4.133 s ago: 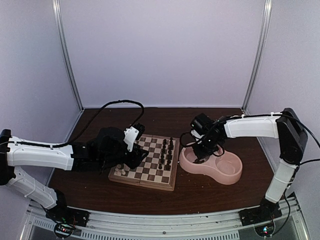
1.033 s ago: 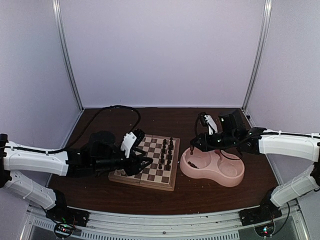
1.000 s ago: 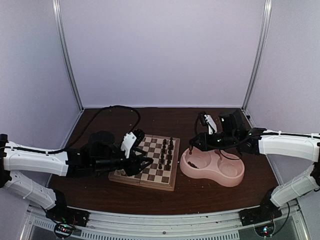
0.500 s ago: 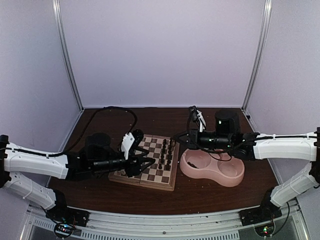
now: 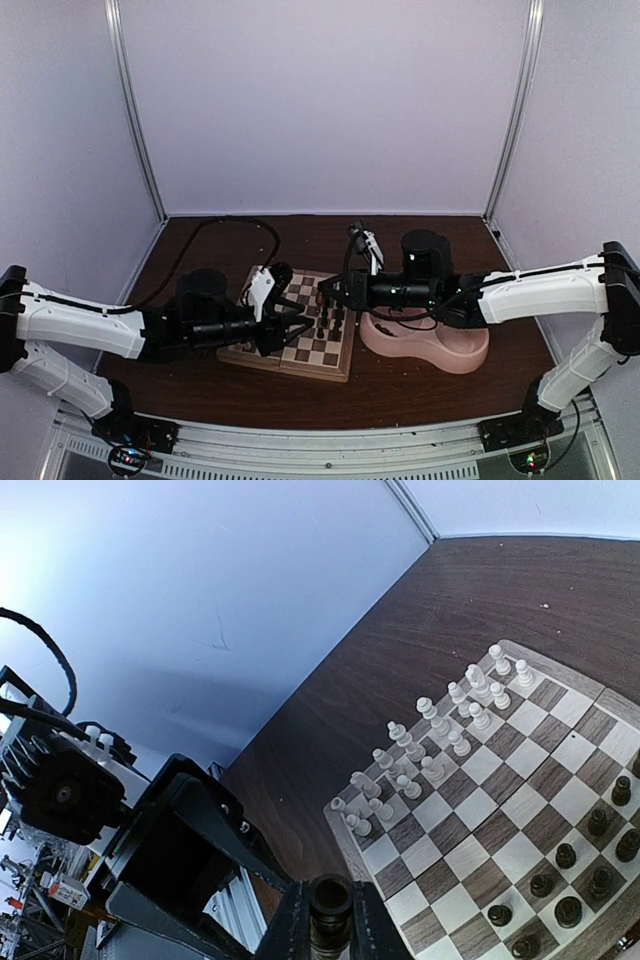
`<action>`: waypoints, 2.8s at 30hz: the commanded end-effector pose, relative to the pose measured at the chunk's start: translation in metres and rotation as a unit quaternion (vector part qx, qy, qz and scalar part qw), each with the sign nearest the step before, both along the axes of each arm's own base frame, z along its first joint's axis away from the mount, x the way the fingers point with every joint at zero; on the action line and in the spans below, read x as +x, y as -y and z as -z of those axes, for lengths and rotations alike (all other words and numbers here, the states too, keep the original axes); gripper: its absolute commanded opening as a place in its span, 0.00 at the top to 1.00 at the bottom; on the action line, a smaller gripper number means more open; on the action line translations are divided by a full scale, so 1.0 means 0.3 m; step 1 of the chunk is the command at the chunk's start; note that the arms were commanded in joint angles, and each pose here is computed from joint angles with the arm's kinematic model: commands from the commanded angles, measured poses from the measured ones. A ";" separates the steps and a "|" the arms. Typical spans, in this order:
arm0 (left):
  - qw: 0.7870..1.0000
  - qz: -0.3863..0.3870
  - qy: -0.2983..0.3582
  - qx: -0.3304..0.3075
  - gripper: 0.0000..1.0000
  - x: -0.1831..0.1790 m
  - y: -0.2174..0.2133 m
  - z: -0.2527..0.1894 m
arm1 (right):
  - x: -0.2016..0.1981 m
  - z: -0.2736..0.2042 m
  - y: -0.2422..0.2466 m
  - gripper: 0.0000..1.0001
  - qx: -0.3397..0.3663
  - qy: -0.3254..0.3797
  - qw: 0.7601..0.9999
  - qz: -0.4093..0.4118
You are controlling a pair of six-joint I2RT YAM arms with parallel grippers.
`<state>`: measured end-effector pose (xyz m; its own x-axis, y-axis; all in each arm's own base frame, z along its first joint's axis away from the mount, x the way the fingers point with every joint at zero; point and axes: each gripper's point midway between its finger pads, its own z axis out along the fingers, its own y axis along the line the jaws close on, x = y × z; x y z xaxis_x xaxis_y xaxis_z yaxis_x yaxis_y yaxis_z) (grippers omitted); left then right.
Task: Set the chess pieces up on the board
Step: Adjust the chess pile, then place the rook on the chessboard.
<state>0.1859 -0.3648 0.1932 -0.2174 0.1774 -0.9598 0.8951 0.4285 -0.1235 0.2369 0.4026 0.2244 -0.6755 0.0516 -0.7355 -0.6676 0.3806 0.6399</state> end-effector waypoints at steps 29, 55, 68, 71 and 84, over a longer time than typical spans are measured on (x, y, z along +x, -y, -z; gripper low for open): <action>1.000 -0.012 0.009 -0.011 0.79 0.022 0.017 -0.028 | -0.077 -0.072 -0.107 1.00 0.038 0.039 0.996 -0.065; 0.977 -0.211 -0.007 0.033 0.97 0.179 -0.186 -0.027 | -0.049 0.152 0.005 1.00 -0.133 0.128 0.983 -0.018; 0.969 -0.246 -0.025 0.017 0.97 0.203 -0.257 -0.034 | -0.100 0.379 -0.158 1.00 -0.230 0.159 0.959 -0.047; 0.970 -0.241 -0.026 0.014 0.97 0.198 -0.255 -0.038 | -0.100 0.409 -0.188 1.00 -0.242 0.160 0.956 -0.054; 0.972 -0.234 -0.025 0.016 0.98 0.195 -0.247 -0.036 | -0.061 0.475 -0.199 0.99 -0.300 0.168 0.938 -0.035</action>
